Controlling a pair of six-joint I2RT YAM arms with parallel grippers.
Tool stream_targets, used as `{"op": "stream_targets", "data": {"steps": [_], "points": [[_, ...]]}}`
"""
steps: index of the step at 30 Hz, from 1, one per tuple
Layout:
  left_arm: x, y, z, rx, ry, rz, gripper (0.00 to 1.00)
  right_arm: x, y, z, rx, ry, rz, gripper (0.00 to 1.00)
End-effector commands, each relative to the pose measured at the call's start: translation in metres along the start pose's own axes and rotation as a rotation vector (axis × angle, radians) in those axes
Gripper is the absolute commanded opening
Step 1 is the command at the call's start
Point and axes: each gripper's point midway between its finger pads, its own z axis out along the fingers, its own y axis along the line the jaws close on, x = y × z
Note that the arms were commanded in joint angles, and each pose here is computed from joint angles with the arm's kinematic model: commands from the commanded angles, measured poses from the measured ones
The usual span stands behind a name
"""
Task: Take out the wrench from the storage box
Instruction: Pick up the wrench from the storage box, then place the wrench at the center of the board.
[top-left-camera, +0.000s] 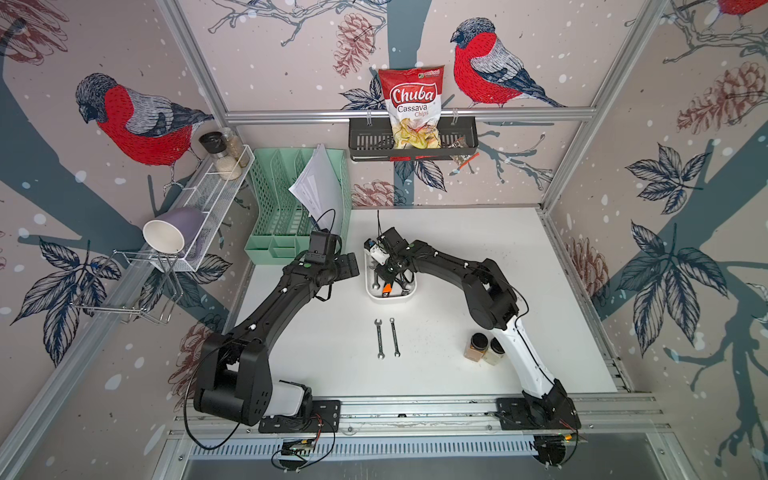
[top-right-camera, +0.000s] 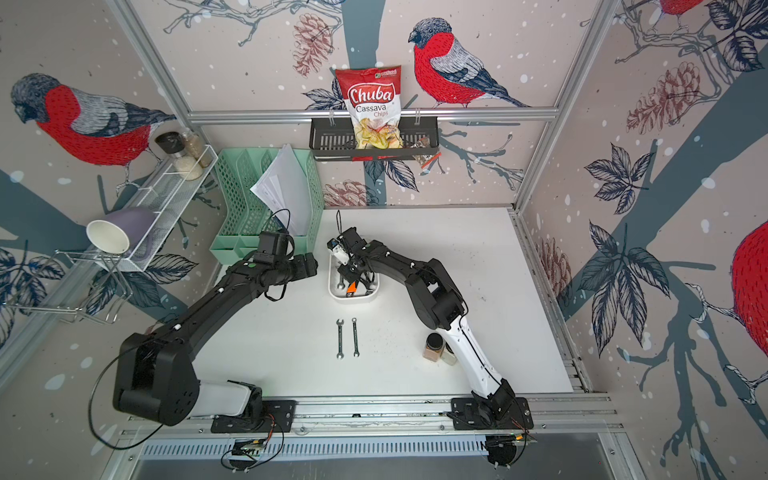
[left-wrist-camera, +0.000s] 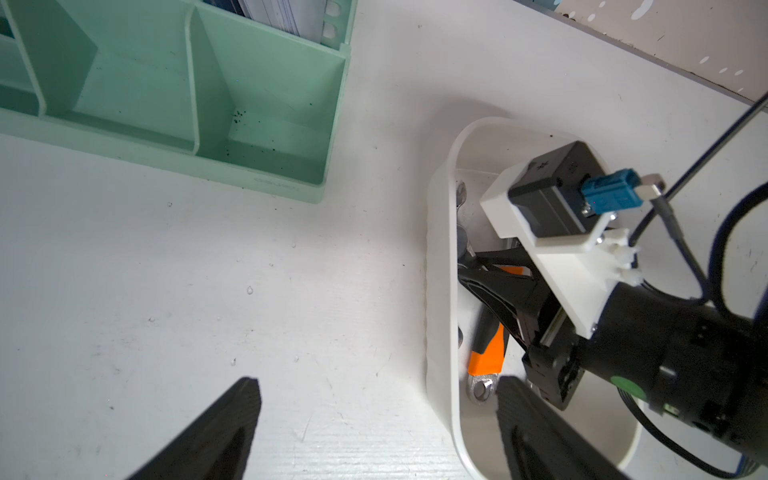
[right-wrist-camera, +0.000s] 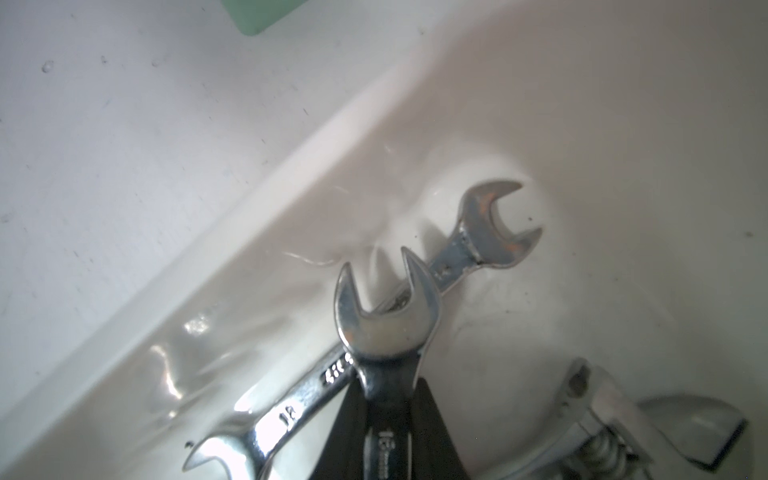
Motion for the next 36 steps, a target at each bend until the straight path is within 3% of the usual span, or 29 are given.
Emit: {"op": "stream_targets", "data": {"steps": [1,4,19,28,36], "points": [[-0.003,0.002,0.000,-0.009,-0.012,0.006,0.92,0.003,-0.006,0.003,0.033,0.020,0.015,0.07],[-0.002,0.002,0.001,-0.007,-0.007,0.005,0.92,-0.003,-0.011,0.001,0.061,0.012,0.031,0.00],[-0.004,0.000,-0.002,0.006,-0.013,0.003,0.92,-0.048,-0.048,-0.029,0.157,-0.091,0.247,0.00],[-0.006,-0.004,-0.006,0.029,-0.023,0.002,0.92,-0.086,-0.050,-0.071,0.100,-0.198,0.358,0.00],[-0.011,-0.009,-0.015,0.050,-0.050,0.004,0.92,-0.098,-0.042,-0.116,0.006,-0.230,0.470,0.00]]}}
